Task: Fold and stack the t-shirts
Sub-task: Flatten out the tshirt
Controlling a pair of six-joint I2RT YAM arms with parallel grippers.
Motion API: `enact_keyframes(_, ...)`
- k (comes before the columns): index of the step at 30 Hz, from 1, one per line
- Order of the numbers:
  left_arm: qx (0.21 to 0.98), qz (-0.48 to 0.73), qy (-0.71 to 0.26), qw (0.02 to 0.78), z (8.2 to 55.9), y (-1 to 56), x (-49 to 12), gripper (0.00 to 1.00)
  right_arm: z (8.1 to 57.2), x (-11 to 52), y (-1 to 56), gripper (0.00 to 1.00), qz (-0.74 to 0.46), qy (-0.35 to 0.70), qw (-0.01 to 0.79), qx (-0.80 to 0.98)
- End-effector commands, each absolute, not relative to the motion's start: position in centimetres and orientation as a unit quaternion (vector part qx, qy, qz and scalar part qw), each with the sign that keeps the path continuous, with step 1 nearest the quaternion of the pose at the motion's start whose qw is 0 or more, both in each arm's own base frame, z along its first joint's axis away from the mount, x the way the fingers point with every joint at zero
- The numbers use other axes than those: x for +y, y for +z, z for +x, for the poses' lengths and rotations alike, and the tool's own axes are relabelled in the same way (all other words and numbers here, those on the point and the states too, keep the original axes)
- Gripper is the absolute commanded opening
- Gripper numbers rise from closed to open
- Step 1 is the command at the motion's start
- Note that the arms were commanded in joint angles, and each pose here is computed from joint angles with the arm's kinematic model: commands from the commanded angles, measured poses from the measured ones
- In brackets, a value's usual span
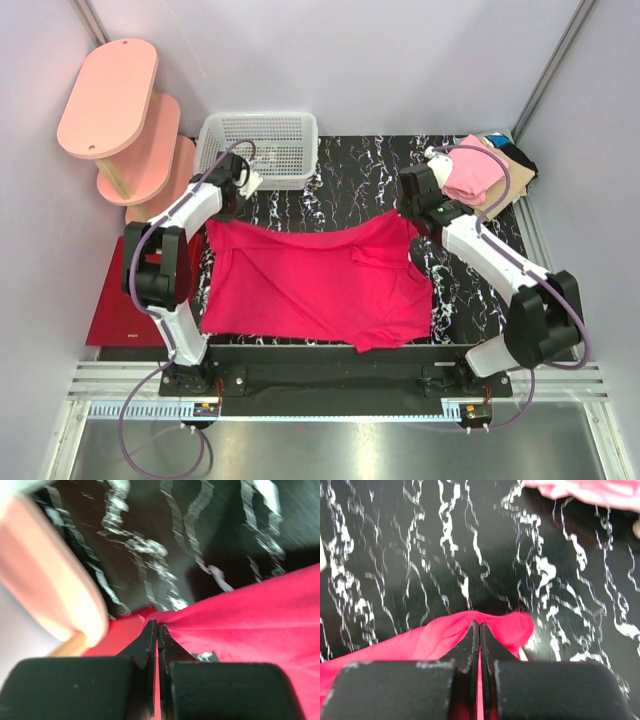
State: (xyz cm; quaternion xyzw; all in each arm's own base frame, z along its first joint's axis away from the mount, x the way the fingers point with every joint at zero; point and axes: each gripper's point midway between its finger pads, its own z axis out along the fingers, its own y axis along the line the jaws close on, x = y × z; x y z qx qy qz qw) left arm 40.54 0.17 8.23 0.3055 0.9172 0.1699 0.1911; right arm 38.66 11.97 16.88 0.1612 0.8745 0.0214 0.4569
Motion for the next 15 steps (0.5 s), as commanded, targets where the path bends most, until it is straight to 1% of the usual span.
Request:
enact_keyframes(1,0.895,0.259,0.245,0.268,45.8,12.0,3.0,0.00,43.3,11.3,19.7,0.00,0.184,0.020,0.514,0.837)
enact_keyframes(4,0.892,0.243,0.268,0.272,46.5,12.2,4.2,0.01,45.7,11.0,19.4,0.00,0.181,0.017,0.519,0.835)
enact_keyframes(5,0.891,0.240,0.274,0.270,46.7,12.3,4.5,0.06,46.4,11.0,19.3,0.00,0.184,0.020,0.517,0.836)
enact_keyframes(7,0.890,0.236,0.289,0.263,46.6,12.4,5.0,0.10,47.9,11.3,18.2,0.00,0.182,0.030,0.505,0.843)
enact_keyframes(8,0.890,0.237,0.290,0.261,46.4,12.4,5.0,0.20,48.2,11.6,17.8,0.00,0.180,0.034,0.501,0.846)
enact_keyframes(9,0.890,0.237,0.292,0.257,45.9,12.1,5.0,0.33,48.9,11.9,17.0,0.00,0.177,0.034,0.495,0.850)
enact_keyframes(10,0.888,0.236,0.297,0.260,45.6,12.7,5.0,0.44,49.1,12.2,16.3,0.00,0.174,0.037,0.488,0.854)
enact_keyframes(11,0.888,0.236,0.297,0.260,45.2,12.7,4.8,0.60,49.3,12.4,15.1,0.00,0.172,0.034,0.478,0.860)
enact_keyframes(12,0.889,0.241,0.295,0.255,44.5,12.2,4.6,0.67,49.5,12.4,14.8,0.00,0.172,0.034,0.475,0.862)
enact_keyframes(13,0.887,0.238,0.292,0.266,44.2,13.1,4.4,0.75,49.6,12.6,14.3,0.00,0.168,0.034,0.471,0.865)
enact_keyframes(14,0.888,0.233,0.289,0.273,43.9,13.4,4.3,0.90,49.8,12.6,13.6,0.03,0.168,0.031,0.466,0.868)
enact_keyframes(15,0.887,0.228,0.287,0.282,43.5,14.1,4.3,0.94,49.9,12.5,13.2,0.08,0.168,0.029,0.463,0.870)
